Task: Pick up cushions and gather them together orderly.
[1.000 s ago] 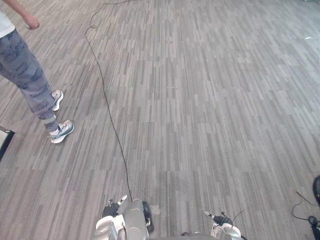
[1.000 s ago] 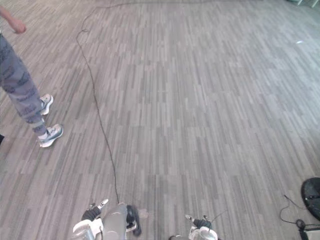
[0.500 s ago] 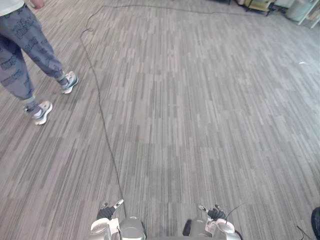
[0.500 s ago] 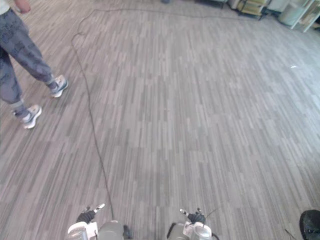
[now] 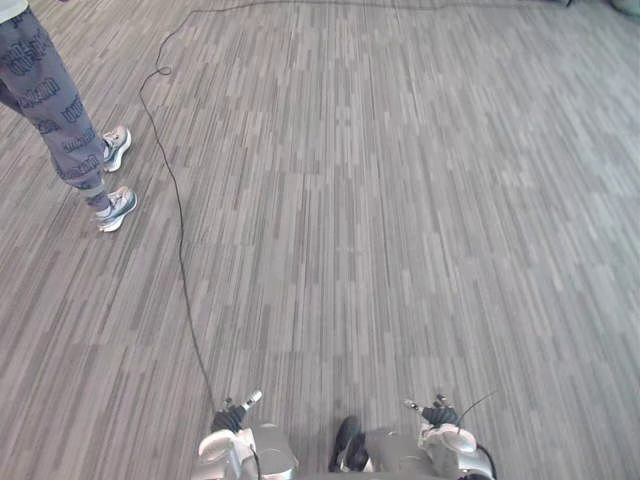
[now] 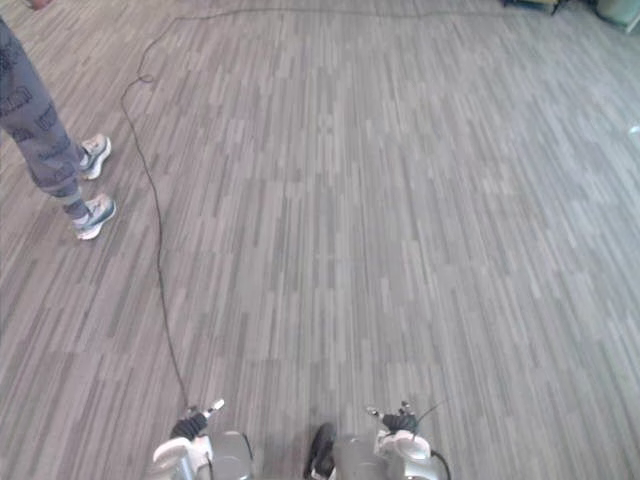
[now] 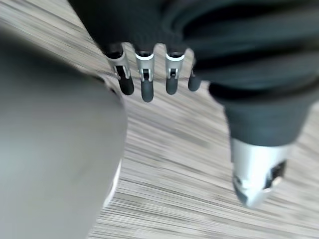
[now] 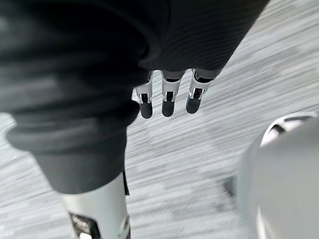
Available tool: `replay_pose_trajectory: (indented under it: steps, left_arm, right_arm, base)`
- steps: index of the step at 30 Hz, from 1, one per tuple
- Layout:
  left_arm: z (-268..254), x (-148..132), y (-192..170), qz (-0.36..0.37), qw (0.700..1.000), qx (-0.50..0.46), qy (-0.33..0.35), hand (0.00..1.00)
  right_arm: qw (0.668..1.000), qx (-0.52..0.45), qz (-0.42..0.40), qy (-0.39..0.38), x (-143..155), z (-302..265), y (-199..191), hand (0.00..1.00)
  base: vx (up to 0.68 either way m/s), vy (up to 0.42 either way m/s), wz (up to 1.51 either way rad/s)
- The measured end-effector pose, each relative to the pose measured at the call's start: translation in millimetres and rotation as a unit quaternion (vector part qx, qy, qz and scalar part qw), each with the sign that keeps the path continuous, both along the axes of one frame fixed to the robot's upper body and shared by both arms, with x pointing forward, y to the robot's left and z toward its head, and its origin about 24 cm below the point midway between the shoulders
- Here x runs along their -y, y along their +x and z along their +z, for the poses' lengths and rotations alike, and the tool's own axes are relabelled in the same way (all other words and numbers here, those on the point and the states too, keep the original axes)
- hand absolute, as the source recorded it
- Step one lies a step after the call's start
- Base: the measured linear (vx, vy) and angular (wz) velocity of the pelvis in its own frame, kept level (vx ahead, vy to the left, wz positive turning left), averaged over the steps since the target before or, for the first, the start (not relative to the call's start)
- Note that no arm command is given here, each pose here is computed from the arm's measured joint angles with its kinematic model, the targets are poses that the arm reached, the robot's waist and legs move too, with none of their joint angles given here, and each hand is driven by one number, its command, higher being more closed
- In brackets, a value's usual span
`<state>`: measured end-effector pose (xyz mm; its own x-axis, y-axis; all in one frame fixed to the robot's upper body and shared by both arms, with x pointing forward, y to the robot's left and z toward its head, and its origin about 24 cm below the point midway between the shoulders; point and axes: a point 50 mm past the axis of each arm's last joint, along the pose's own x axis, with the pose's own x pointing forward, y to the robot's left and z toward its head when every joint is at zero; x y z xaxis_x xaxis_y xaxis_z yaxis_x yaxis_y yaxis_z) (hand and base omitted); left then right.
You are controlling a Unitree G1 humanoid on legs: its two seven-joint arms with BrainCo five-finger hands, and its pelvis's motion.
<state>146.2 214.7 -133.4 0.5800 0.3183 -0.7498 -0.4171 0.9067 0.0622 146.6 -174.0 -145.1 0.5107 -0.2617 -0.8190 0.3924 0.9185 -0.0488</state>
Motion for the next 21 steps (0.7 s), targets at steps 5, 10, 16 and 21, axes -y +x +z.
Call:
replay_pose_trajectory:
  steps: [5, 10, 16, 21]
  left_arm:
    - [3, 2, 6, 0.016, 1.0, 0.017, -0.009, 0.0]
    - [-1, -1, 0, 0.011, 1.0, -0.003, -0.003, 0.0]
    - [-8, 7, -3, -0.013, 0.999, -0.033, -0.01, 0.0]
    - [-16, 2, -20, -0.034, 0.997, -0.074, -0.002, 0.0]
  right_arm:
    - [1.0, -0.009, 0.01, 0.016, -12, -2, 2, 0.0]
    - [1.0, 0.014, 0.026, 0.001, -11, 3, 10, 0.0]
    - [0.999, 0.017, 0.032, -0.003, -9, 3, 5, 0.0]
    - [0.999, 0.008, 0.052, -0.013, -5, 2, 8, 0.0]
  base:
    - [0.64, 0.284, -0.64]
    - [0.55, 0.266, -0.89]
    - [0.36, 0.038, -0.76]
    - [0.42, -0.031, -0.57]
